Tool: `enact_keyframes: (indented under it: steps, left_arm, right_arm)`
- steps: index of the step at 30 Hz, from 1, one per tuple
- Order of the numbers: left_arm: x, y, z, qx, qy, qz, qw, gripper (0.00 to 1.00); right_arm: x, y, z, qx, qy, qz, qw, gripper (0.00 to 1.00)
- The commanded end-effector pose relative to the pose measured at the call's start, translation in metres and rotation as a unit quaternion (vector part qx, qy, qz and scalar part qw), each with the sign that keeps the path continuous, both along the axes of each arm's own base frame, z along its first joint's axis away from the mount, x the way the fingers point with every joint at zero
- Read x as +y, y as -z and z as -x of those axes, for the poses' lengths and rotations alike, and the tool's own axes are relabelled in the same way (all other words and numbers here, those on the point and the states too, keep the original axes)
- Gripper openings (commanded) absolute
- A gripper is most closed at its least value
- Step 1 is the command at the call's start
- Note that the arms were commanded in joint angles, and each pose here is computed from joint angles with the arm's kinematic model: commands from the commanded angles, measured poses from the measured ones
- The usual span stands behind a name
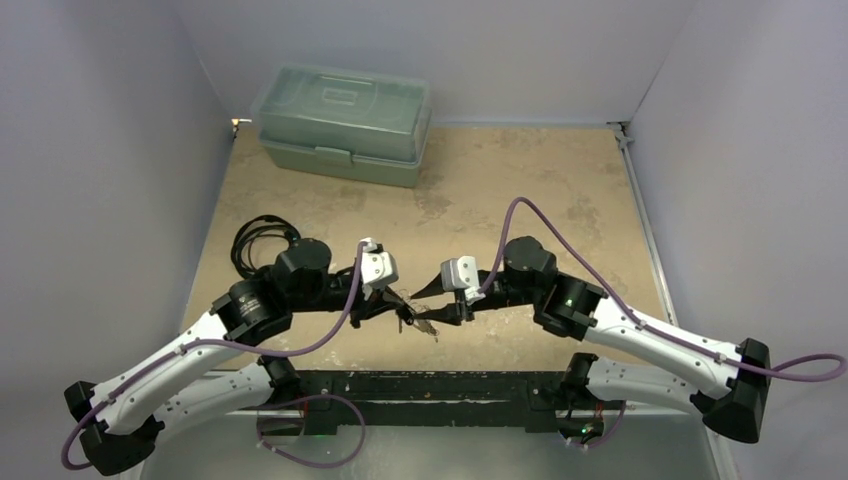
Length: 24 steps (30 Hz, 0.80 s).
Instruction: Put the keys on the keyring
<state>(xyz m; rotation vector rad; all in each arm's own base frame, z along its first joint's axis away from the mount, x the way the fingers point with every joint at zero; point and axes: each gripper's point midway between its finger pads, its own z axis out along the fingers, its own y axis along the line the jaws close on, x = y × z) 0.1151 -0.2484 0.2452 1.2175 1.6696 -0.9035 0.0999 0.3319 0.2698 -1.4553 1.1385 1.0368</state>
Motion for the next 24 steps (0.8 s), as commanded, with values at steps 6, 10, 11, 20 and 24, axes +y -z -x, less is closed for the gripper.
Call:
enact_keyframes:
  steps: [6, 10, 11, 20, 24]
  left_arm:
    - [-0.012, -0.016, 0.007, 0.000, 0.031, 0.012, 0.999, 0.00]
    - [-0.015, -0.012, 0.010, 0.010, 0.042, 0.009, 0.999, 0.00]
    - [-0.015, -0.012, 0.011, 0.011, 0.043, 0.009, 0.999, 0.00]
    - [-0.015, -0.013, 0.015, 0.006, 0.050, 0.017, 0.999, 0.00]
    - [-0.014, -0.013, 0.016, 0.005, 0.052, 0.021, 0.998, 0.00]
  right_arm:
    - [0.004, -0.026, 0.000, -0.022, -0.007, -0.033, 0.999, 0.38]
    - [0.010, -0.014, -0.004, -0.013, -0.010, -0.006, 1.000, 0.36]
    - [0.010, -0.013, -0.004, -0.012, -0.010, -0.004, 1.000, 0.36]
    - [0.013, -0.006, -0.005, -0.006, -0.011, 0.002, 1.000, 0.36]
    - [0.015, -0.002, -0.005, -0.002, -0.013, 0.011, 1.000, 0.34]
